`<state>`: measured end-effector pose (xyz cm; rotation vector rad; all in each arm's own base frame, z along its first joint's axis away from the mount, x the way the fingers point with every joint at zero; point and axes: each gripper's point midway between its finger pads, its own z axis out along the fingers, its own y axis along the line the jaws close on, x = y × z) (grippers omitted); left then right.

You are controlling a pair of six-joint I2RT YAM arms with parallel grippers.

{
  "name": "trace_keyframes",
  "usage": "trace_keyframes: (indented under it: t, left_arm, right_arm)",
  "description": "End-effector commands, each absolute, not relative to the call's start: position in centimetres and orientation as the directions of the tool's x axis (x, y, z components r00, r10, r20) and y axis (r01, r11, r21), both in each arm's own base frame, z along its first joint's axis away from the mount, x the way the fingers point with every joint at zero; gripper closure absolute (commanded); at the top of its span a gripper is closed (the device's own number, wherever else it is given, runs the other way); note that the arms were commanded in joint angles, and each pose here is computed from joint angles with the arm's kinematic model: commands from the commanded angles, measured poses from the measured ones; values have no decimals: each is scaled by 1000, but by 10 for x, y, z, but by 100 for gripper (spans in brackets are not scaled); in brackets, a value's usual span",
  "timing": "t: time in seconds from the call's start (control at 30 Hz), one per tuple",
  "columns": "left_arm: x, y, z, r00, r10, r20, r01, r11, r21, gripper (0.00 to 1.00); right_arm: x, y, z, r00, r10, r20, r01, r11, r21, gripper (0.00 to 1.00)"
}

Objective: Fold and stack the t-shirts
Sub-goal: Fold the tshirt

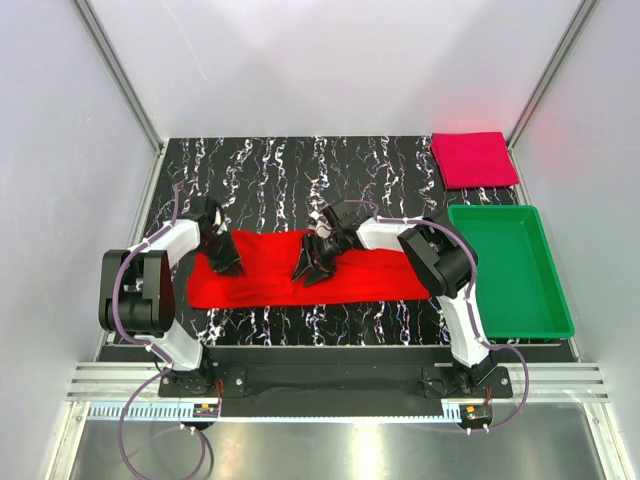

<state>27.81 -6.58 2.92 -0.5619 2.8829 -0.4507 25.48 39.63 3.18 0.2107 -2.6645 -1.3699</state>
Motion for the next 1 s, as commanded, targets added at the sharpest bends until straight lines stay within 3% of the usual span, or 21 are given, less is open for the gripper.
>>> trace_keyframes:
  t: [0.0,0.13,0.57,0.6,0.7,0.77,0.97]
  left_arm:
    - [280,-70,30,-918,-381,-114,-319,877,-360,83]
    - [279,-72,33,-917,-382,-117,-316,872,-374,99]
    - [276,-73,63,-900,-402,-169,-311,863,-397,100]
    - [276,-72,65,-899,-405,-169,-314,863,-397,100]
    - [275,-72,70,-894,-410,-178,-316,861,-399,100]
    - [274,-71,77,-887,-418,-195,-316,859,-402,100]
    - [271,-68,92,-868,-433,-243,-316,859,-402,100]
  right_arm:
    - [256,403,45,-986,-164,28,-68,553,831,45]
    - [257,409,44,-987,-157,46,-45,533,845,46]
    - [245,422,52,-978,-198,59,-45,484,874,63]
    - [244,422,54,-978,-204,53,-52,478,877,66]
    - [243,423,60,-976,-211,52,-54,467,883,90]
    - [242,422,70,-977,-210,34,-67,456,887,99]
    - [241,421,79,-977,-215,20,-80,450,889,100]
